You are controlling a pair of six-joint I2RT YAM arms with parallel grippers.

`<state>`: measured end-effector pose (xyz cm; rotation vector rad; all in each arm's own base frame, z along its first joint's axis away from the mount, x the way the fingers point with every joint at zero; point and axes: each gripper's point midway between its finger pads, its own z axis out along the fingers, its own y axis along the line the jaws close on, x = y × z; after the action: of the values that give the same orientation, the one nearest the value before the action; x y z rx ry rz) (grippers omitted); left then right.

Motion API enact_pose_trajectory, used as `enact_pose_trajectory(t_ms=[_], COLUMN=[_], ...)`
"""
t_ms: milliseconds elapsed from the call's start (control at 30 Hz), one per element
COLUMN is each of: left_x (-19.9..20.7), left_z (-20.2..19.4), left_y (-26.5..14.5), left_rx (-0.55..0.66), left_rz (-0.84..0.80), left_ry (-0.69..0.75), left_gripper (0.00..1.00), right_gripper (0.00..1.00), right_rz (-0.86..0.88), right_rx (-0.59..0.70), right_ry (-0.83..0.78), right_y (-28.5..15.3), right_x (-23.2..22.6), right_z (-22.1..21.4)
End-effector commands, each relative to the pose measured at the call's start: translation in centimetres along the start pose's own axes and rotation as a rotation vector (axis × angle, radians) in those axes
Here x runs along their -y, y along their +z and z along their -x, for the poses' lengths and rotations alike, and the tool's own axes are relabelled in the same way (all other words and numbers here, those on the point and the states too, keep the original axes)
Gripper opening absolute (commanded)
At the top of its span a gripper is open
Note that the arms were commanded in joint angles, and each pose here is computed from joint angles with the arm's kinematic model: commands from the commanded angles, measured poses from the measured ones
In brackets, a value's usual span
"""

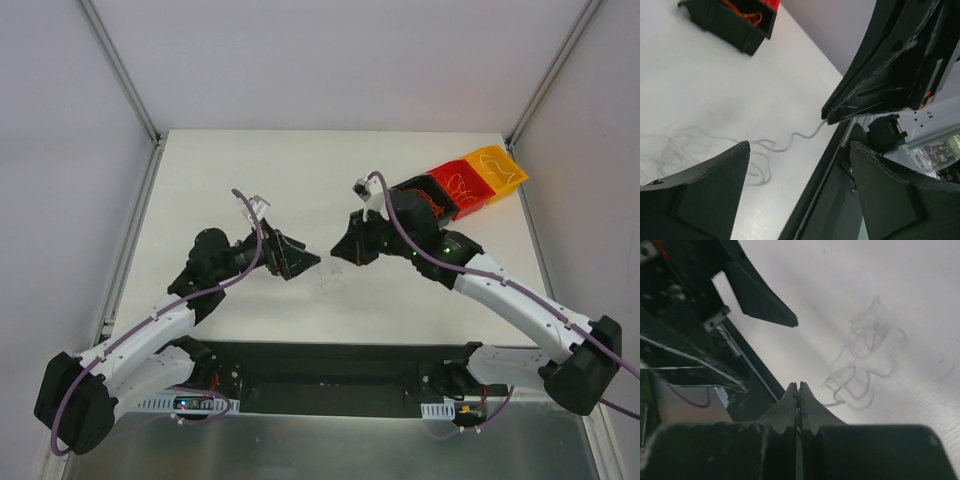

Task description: Untangle the cables

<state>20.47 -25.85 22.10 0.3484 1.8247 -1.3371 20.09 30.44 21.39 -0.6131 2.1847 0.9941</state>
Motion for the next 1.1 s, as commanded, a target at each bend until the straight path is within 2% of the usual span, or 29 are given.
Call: enact_pose_trajectory(t_ms=[0, 133, 300, 467, 600, 833, 967, 1067], left_x=[4.1, 5.6, 7.4, 6.4, 4.8, 0.6, -0.6, -1.0], left_z=[4.1, 4.8, 5.0, 5.9, 6.1, 3.2, 1.9, 1.2], left_y=[0.2, 1.0, 2.5, 4.7, 5.9, 6.8, 6.8, 6.8], left_rx=[0.126, 0.105, 0.094, 0.111, 0.101, 0.035, 0.016, -0.001], left_rz=[-0.162, -0.247, -0.356, -0.304, -0.238, -0.117, -0.093, -0.089], left_ry=[0.245, 0.303, 0.312, 0.292, 0.278, 0.215, 0.195, 0.185], left_gripper=[0.81, 0.82, 0.82, 0.82, 0.73, 0.69, 0.68, 0.75], right_gripper=[0.00, 0.00, 0.00, 0.00, 0.00, 0.00, 0.00, 0.00], right_rz=[0.107, 0.192, 0.283, 0.329, 0.356, 0.418, 0.425, 0.433], right_rx=[0.066, 0.149, 0.197, 0.194, 0.224, 0.345, 0.387, 0.418], right_ry=[0.052, 0.083, 0.117, 0.143, 0.140, 0.072, 0.042, 0.016], right_y=[-3.6, -5.4, -6.1, -5.9, -6.9, -11.3, -12.9, -14.0], right_x=[-3.8, -6.5, -8.9, -10.0, -11.1, -14.6, -15.8, -16.6], right_z=[4.5, 8.6, 11.5, 12.6, 14.1, 19.1, 21.0, 22.3])
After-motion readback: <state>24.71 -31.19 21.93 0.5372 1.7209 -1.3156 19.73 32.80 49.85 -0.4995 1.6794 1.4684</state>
